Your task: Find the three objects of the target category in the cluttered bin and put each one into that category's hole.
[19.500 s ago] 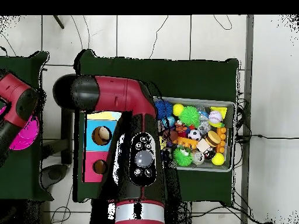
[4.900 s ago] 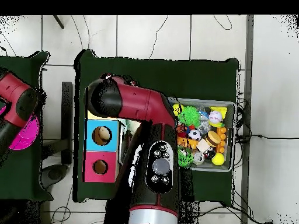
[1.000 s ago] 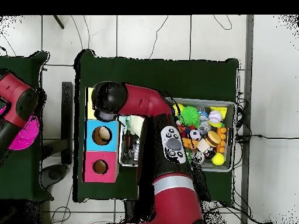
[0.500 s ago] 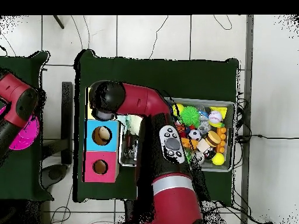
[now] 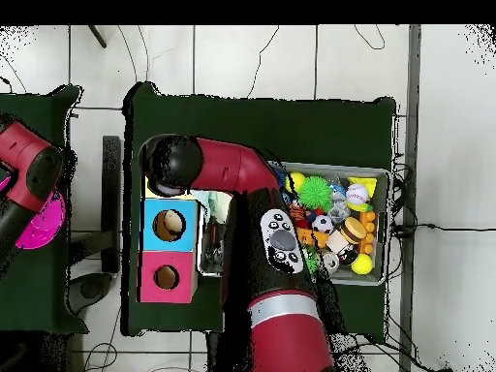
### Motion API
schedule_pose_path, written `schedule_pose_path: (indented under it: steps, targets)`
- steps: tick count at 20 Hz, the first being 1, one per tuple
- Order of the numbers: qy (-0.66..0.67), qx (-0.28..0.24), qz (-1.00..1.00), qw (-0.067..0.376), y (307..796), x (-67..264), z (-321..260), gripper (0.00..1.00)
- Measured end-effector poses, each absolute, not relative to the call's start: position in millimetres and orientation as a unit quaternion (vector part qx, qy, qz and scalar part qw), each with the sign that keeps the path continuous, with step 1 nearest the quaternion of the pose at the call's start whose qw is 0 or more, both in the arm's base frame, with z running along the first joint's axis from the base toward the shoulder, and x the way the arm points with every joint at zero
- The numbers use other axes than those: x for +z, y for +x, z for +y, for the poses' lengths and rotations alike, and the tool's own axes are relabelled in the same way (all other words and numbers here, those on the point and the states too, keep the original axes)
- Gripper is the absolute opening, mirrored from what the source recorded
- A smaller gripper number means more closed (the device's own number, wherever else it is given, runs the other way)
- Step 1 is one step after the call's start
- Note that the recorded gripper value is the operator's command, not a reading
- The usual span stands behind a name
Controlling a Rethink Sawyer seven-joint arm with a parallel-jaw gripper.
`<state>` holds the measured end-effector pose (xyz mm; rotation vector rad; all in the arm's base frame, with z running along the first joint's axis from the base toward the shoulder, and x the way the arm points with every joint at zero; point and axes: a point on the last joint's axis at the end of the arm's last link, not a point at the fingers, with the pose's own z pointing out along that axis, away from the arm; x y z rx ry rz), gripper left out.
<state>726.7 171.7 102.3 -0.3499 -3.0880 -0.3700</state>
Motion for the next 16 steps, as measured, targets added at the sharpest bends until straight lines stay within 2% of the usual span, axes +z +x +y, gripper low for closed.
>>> schedule_pose_path:
  steps: [4, 16]
  targets:
    - [-0.109, -0.117, -0.987, 0.0, 723, 98, 177, 0.0]
    - [-0.106, -0.114, -0.987, 0.032, 693, 85, 183, 0.0]
